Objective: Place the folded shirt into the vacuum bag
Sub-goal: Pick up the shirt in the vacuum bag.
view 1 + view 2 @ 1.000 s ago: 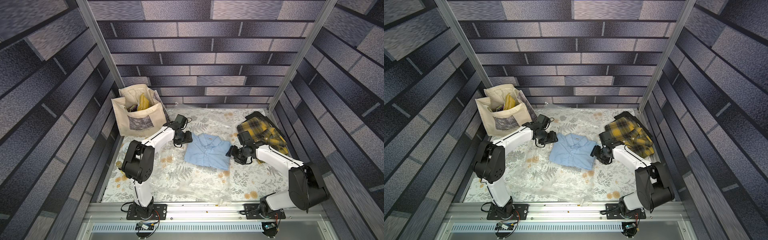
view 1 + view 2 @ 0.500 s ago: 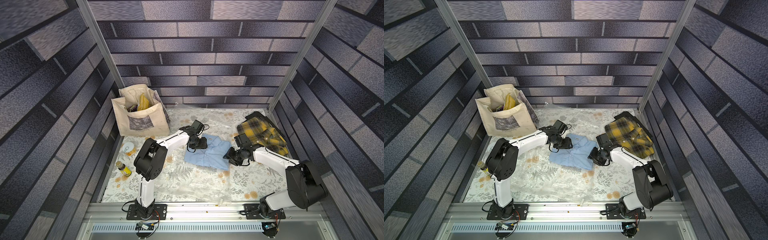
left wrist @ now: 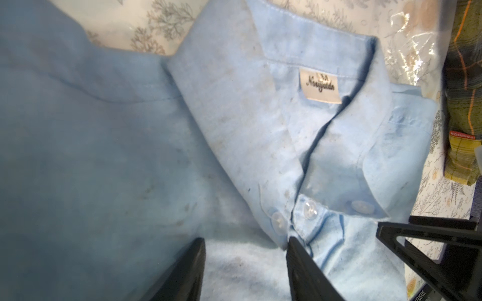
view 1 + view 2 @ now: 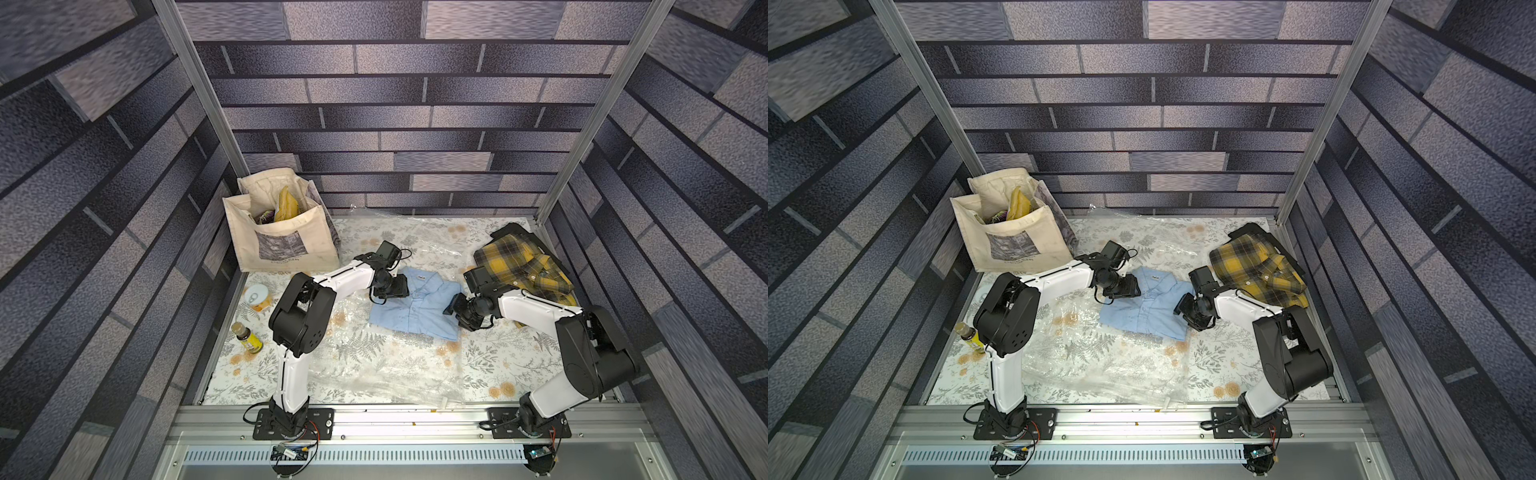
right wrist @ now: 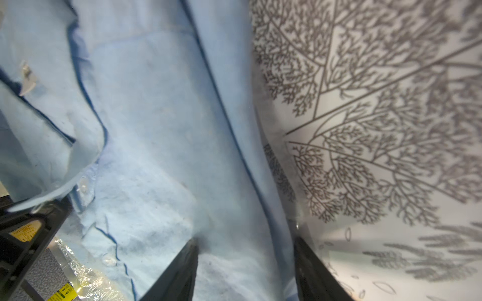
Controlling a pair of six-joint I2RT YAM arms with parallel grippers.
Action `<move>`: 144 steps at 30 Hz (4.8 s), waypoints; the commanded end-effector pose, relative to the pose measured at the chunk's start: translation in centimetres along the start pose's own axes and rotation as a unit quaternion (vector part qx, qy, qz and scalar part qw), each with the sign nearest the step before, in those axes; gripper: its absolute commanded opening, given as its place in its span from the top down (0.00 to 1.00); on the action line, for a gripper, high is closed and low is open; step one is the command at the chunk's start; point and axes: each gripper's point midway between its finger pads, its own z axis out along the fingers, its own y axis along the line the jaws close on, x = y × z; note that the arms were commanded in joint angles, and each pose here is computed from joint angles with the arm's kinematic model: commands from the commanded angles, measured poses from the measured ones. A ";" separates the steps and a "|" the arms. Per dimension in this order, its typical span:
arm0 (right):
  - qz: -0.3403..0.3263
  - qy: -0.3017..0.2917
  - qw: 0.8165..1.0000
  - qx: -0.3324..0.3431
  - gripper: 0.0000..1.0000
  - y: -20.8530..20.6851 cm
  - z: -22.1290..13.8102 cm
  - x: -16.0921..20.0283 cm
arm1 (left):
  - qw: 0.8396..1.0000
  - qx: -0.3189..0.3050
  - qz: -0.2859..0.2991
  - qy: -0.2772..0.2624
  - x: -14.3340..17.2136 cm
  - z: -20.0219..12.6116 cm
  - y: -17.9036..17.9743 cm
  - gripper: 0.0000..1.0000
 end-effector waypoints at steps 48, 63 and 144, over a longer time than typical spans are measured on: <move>-0.294 -0.091 0.929 0.207 0.99 8.8 -7.3 -3.0 | 0.991 0.081 -0.107 -0.012 1.7 1.4 -1.7 0.56; -0.309 -0.072 0.932 0.174 1.00 13.5 -2.0 0.2 | 0.985 0.102 -0.134 -0.042 1.0 -1.7 -0.8 0.56; -0.308 -0.052 0.945 0.094 1.00 8.3 -4.8 0.3 | 0.975 -0.119 -0.174 -0.076 3.6 -10.9 11.9 0.32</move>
